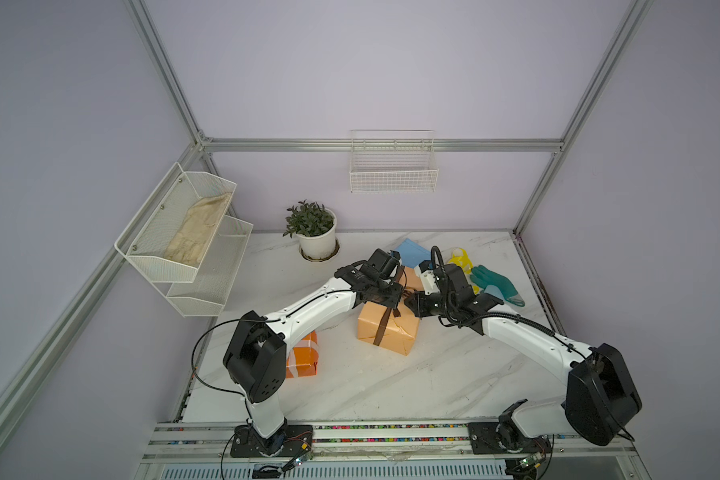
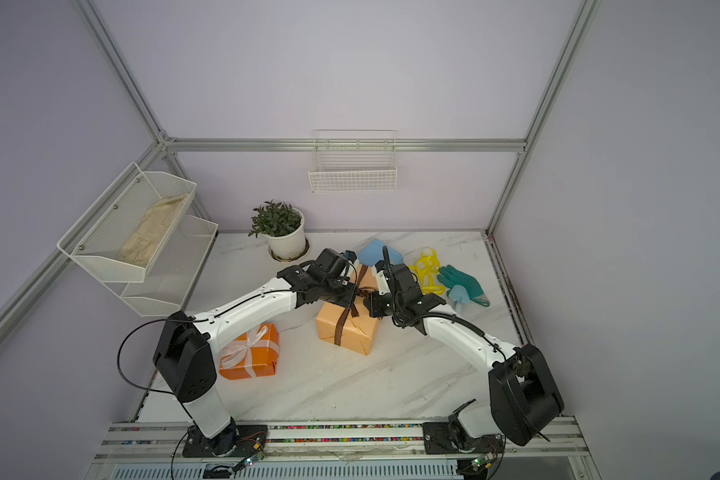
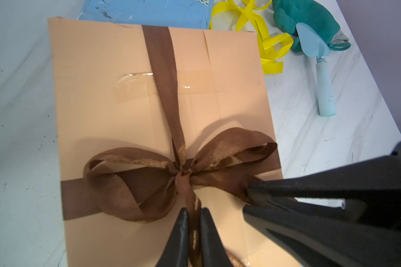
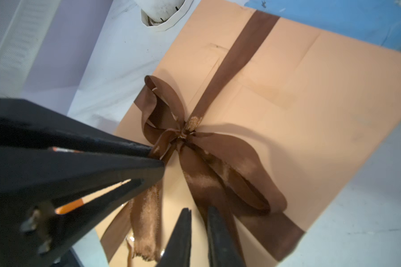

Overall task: Untie the ribbon bows on the gift boxes
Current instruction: Untie the ribbon from the gift box.

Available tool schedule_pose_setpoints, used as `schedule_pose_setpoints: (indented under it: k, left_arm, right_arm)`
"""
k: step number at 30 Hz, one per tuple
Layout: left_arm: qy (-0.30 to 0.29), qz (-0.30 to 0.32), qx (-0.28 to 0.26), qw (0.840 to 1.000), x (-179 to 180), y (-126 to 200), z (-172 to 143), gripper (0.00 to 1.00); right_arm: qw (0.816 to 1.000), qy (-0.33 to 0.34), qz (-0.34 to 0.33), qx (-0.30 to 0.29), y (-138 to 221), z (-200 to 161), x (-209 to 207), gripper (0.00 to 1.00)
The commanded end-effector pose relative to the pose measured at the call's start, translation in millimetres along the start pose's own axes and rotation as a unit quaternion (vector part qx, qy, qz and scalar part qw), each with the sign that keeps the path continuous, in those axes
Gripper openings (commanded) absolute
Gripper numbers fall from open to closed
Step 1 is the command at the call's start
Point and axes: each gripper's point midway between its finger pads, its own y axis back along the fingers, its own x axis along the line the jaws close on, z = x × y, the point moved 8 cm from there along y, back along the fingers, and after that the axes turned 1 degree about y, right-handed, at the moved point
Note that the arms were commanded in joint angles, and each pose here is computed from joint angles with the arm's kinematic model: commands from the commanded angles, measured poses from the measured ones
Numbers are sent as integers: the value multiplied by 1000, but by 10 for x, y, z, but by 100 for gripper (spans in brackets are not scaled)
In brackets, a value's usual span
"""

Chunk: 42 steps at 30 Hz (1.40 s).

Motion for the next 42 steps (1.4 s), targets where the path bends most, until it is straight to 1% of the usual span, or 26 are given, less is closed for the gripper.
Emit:
schedule_pose_setpoints:
  k: [1, 4, 8, 11, 14, 15, 16, 17, 18, 20, 21, 23, 24, 26, 27, 28, 30, 31, 34, 36, 37, 38, 40, 42]
  left_arm:
    - [0, -17, -38, 999, -19, 249, 158, 13]
    - [1, -17, -40, 999, 17, 278, 171, 17]
    - [-1, -15, -47, 999, 78, 353, 180, 17]
    - [-4, -7, -50, 999, 138, 406, 163, 14]
    - [-3, -12, -47, 999, 156, 412, 144, 11]
    - [-2, -16, -45, 999, 147, 407, 143, 10]
    - [-2, -21, -42, 999, 139, 391, 139, 8]
    - [-2, -24, -40, 999, 134, 374, 139, 8]
    - [-2, -26, -37, 999, 130, 354, 139, 7]
    - [0, -30, -33, 999, 122, 332, 136, 5]
    - [1, -32, -31, 999, 125, 317, 133, 4]
    - [0, -36, -27, 999, 117, 306, 121, 4]
    - [0, -37, -27, 999, 117, 314, 113, 12]
    - [-1, -25, -29, 999, 146, 332, 86, 43]
    - [-2, -14, -31, 999, 171, 351, 68, 53]
    - [-5, -5, -36, 999, 189, 376, 58, 58]
    - [-12, 12, -42, 999, 229, 406, 41, 64]
    - [-18, 16, -41, 999, 239, 399, 34, 64]
    - [-35, 15, -25, 999, 248, 300, -8, 63]
    - [-36, 14, -13, 999, 253, 236, -30, 60]
    - [-37, 16, -8, 999, 259, 213, -42, 58]
    - [-37, 17, -5, 999, 262, 197, -48, 54]
    - [-36, 19, -6, 999, 266, 190, -44, 40]
    - [-37, 19, -9, 999, 261, 202, -31, 28]
  right_arm:
    - [1000, 10, -16, -14, 89, 63, 26, 0]
    - [999, 7, -35, -22, 129, 70, -3, 0]
    - [998, 3, -47, -33, 238, 83, -2, 0]
    - [997, 2, -61, -38, 273, 78, -26, 0]
    - [998, 26, -36, -36, 300, 99, 43, 0]
    - [999, 29, -23, -35, 287, 109, 70, 10]
    - [999, 33, -16, -34, 269, 118, 88, 32]
    - [999, 36, -12, -32, 244, 127, 104, 44]
    - [999, 41, -9, -29, 210, 133, 124, 51]
    - [998, 51, -6, -25, 139, 145, 156, 52]
    - [998, 57, -6, -20, 86, 141, 172, 52]
    - [998, 65, -15, -14, 21, 145, 189, 52]
    - [997, 68, -20, -8, -10, 138, 183, 52]
    - [997, 75, -35, -1, -46, 126, 175, 51]
    - [996, 78, -41, 3, -62, 111, 168, 50]
    - [996, 80, -48, 5, -62, 98, 164, 49]
    - [995, 80, -55, 11, -75, 63, 145, 46]
    - [995, 81, -60, 12, -77, 50, 135, 45]
    - [994, 81, -75, 20, -110, 21, 97, 30]
    - [994, 80, -77, 22, -114, 23, 92, 23]
    - [994, 79, -77, 19, -110, 27, 96, 15]
    - [994, 78, -77, 17, -104, 31, 97, 10]
    - [994, 76, -78, 12, -93, 38, 99, 0]
    - [994, 73, -75, 6, -83, 52, 107, 0]
